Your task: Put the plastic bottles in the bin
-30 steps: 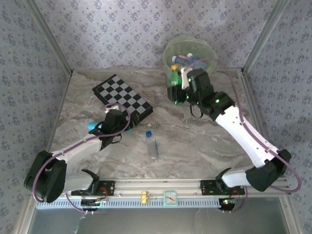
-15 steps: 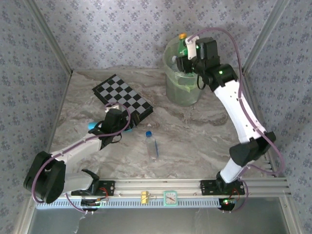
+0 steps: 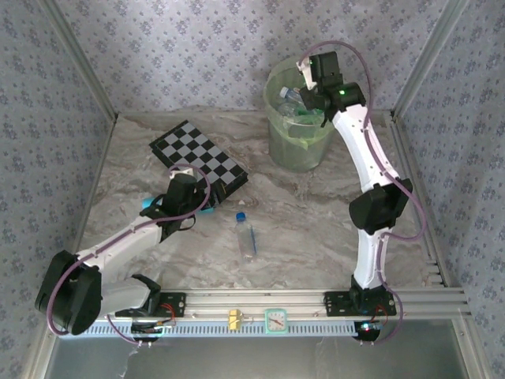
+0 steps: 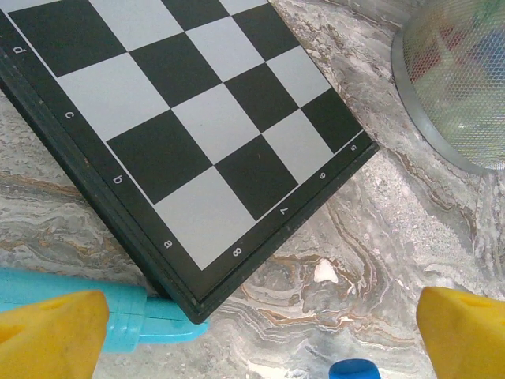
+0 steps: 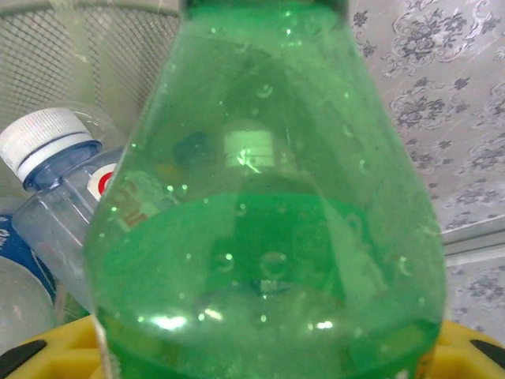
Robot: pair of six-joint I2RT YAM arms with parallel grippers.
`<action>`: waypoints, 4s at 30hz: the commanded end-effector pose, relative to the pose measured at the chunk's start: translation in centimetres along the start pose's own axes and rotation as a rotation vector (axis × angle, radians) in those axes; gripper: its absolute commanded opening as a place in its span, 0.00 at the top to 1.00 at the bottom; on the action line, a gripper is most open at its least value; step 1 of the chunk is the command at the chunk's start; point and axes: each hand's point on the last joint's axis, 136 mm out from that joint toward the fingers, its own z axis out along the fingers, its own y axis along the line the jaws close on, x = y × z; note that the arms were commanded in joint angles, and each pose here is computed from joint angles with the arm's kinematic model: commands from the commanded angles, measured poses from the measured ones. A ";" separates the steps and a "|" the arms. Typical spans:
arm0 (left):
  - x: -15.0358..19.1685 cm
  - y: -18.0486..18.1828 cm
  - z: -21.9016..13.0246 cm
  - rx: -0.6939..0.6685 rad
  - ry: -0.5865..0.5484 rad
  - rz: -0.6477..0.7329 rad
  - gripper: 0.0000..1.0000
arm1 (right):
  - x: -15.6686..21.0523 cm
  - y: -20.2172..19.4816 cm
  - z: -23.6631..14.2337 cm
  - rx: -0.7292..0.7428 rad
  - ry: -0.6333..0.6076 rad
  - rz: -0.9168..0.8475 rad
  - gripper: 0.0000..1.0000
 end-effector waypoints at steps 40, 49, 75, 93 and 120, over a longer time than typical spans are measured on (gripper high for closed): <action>-0.8 -2.5 -0.8 0.038 0.016 0.015 0.00 | -1.5 -2.2 2.8 0.137 -0.007 -0.237 0.17; -0.5 -2.6 -0.7 0.039 0.021 0.016 0.00 | -4.2 -2.5 -1.9 0.094 -0.127 -0.102 0.02; 0.1 -2.7 -1.5 0.027 0.044 0.021 0.00 | -2.1 -5.1 3.4 -0.323 -0.154 0.689 0.02; 4.3 -2.7 -2.5 0.019 0.143 0.039 0.00 | -3.5 -1.6 4.0 -0.382 -0.157 0.619 0.10; 17.7 -9.5 -0.6 -0.018 0.547 0.427 0.00 | 3.0 -4.3 -15.5 -0.206 -0.438 0.629 0.00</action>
